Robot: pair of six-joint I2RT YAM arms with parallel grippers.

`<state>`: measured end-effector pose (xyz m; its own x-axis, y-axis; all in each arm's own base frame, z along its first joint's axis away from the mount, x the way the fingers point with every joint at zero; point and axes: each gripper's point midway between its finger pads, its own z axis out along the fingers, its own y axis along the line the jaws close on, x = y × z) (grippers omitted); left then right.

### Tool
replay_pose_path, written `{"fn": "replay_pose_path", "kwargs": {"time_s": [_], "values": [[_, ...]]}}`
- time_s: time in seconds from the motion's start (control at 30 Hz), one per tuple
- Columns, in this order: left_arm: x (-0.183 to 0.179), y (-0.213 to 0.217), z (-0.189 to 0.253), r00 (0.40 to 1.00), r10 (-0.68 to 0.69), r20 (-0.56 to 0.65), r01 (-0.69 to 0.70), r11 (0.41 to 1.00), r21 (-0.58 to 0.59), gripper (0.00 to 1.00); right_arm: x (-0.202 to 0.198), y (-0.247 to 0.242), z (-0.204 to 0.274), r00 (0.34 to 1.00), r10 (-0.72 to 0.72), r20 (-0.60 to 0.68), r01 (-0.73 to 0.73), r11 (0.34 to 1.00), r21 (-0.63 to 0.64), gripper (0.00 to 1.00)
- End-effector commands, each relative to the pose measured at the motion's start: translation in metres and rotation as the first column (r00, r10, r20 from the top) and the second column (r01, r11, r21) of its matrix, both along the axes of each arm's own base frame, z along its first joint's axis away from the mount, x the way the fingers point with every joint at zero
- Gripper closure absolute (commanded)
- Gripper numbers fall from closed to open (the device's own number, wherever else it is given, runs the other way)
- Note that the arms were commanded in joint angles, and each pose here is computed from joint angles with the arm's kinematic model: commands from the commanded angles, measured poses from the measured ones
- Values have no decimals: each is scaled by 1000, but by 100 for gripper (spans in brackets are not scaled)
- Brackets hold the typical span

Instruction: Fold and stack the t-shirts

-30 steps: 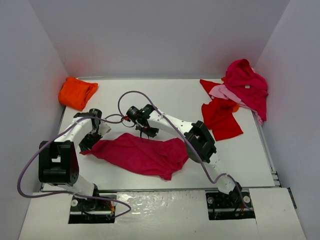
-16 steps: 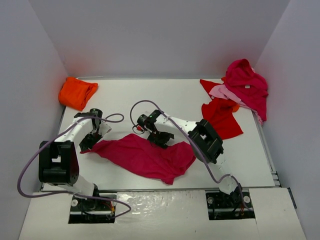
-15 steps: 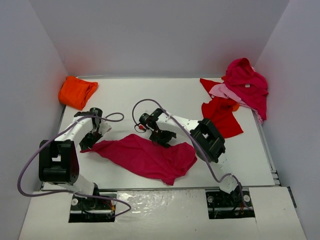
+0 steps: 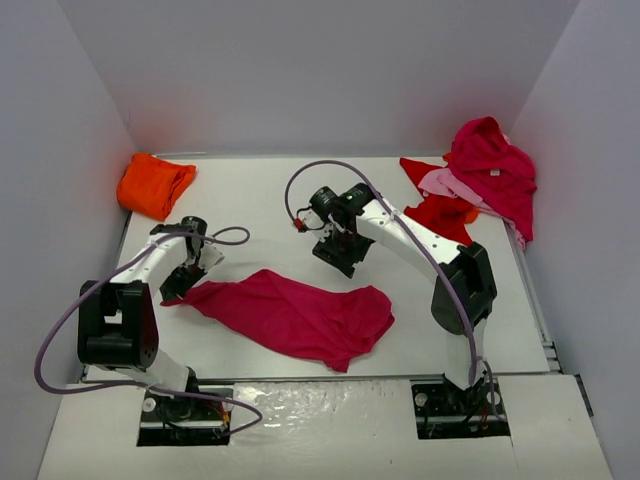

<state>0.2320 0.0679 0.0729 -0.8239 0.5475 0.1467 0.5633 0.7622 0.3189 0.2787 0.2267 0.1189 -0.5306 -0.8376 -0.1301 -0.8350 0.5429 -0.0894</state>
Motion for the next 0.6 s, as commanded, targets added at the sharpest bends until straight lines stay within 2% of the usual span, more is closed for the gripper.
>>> {"fn": "replay_pose_path", "kwargs": {"time_s": [0.0,0.2,0.57], "values": [[2,1,18,999,10,49,-12,999,30,100,-6,27,24,998,58,0,-57,994,95,51],[-11,5,20,999,6,50,-9,998,57,100,-42,39,-14,983,182,-38,-184,982,-38,50],[-19,5,24,999,16,52,-19,998,56,100,-55,42,-45,977,192,-92,-199,977,-76,49]]}}
